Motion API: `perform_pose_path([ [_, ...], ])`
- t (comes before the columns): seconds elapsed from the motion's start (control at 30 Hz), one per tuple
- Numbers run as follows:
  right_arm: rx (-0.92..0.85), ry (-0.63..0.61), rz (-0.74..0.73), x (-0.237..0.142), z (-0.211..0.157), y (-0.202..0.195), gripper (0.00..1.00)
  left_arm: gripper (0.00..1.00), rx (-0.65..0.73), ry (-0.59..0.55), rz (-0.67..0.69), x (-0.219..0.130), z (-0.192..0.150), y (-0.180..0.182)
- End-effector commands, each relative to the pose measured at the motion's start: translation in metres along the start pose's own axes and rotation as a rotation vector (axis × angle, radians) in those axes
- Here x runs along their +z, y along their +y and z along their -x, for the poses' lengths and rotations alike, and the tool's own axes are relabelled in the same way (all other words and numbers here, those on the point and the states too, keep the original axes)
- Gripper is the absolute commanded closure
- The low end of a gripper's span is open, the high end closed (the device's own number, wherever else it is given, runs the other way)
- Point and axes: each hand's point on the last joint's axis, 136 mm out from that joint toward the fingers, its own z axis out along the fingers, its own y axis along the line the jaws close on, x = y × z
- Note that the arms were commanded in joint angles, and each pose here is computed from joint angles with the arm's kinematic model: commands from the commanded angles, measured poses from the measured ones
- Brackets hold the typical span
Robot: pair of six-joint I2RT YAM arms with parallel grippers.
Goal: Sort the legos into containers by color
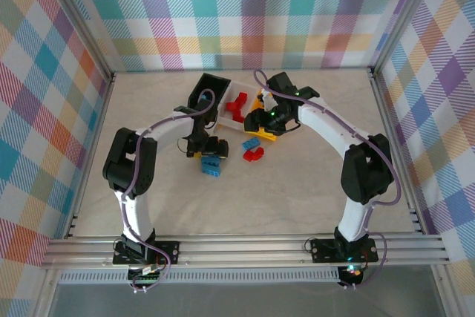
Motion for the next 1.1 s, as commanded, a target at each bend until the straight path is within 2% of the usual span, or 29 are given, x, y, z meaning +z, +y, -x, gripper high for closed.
perform_pose_path([
  [0.0, -0.009, 0.001, -0.008, -0.007, -0.004, 0.003, 0.33, 0.11, 0.031, 0.043, 0.011, 0.012, -0.005, -0.001],
  [0.37, -0.001, 0.023, -0.019, 0.001, -0.006, -0.004, 0.33, 0.22, 0.032, 0.061, 0.039, 0.013, -0.013, 0.004],
  [0.53, 0.0, 0.031, -0.022, 0.005, -0.008, -0.007, 0.32, 0.33, 0.029, 0.072, 0.047, 0.014, -0.017, 0.007],
  [0.67, -0.001, 0.031, -0.025, 0.007, -0.009, -0.008, 0.32, 0.34, 0.02, 0.072, 0.054, 0.009, -0.019, 0.008],
  [0.9, 0.0, 0.021, -0.032, 0.003, -0.011, -0.013, 0.32, 0.34, -0.031, 0.032, 0.049, -0.03, -0.017, 0.009],
  [1.07, 0.034, -0.017, -0.025, -0.009, -0.006, -0.022, 0.32, 0.34, -0.094, -0.06, 0.0, -0.073, 0.003, 0.006],
])
